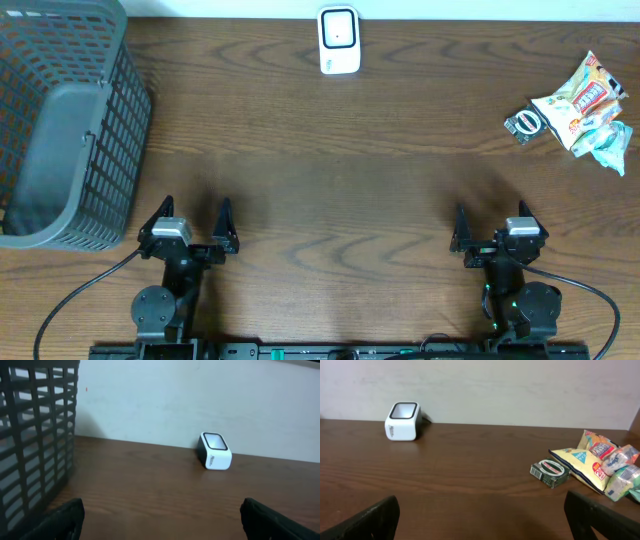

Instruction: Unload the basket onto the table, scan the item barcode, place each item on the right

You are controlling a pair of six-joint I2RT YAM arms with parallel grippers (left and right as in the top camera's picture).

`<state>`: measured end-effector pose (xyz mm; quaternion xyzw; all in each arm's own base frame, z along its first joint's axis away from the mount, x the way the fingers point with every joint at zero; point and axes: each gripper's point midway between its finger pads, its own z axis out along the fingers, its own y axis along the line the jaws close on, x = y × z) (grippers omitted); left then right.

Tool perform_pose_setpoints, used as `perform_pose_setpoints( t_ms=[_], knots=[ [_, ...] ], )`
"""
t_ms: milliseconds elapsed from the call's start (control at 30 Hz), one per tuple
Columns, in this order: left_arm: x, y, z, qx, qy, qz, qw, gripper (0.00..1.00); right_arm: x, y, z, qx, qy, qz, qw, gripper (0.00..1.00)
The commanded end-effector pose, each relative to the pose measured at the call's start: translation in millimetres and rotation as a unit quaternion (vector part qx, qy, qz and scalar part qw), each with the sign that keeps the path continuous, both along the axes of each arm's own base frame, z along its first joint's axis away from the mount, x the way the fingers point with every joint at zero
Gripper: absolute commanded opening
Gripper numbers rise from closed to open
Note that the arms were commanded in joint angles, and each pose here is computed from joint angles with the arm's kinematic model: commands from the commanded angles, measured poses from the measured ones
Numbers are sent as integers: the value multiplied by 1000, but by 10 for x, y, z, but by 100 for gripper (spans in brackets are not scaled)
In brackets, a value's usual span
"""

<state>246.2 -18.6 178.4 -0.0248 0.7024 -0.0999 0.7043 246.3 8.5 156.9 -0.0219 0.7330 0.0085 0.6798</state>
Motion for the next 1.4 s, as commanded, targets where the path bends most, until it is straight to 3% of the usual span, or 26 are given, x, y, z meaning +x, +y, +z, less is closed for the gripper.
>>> perform_pose_setpoints(
  t_ms=[0,267,633,1367],
  knots=[
    [-2,32,13,-11,-3,8,1000,97,-2,-8,-5,-6,0,-2,1000,99],
    [-26,33,-387,-9,78,9,997,98,-2,-8,-5,-6,0,-2,1000,99],
    [-28,17,-393,60,72,1,996,98,-2,-9,-5,-6,0,-3,1000,99],
    [-26,62,-403,64,75,14,995,98,-2,-9,-5,-6,0,-3,1000,99]
  ],
)
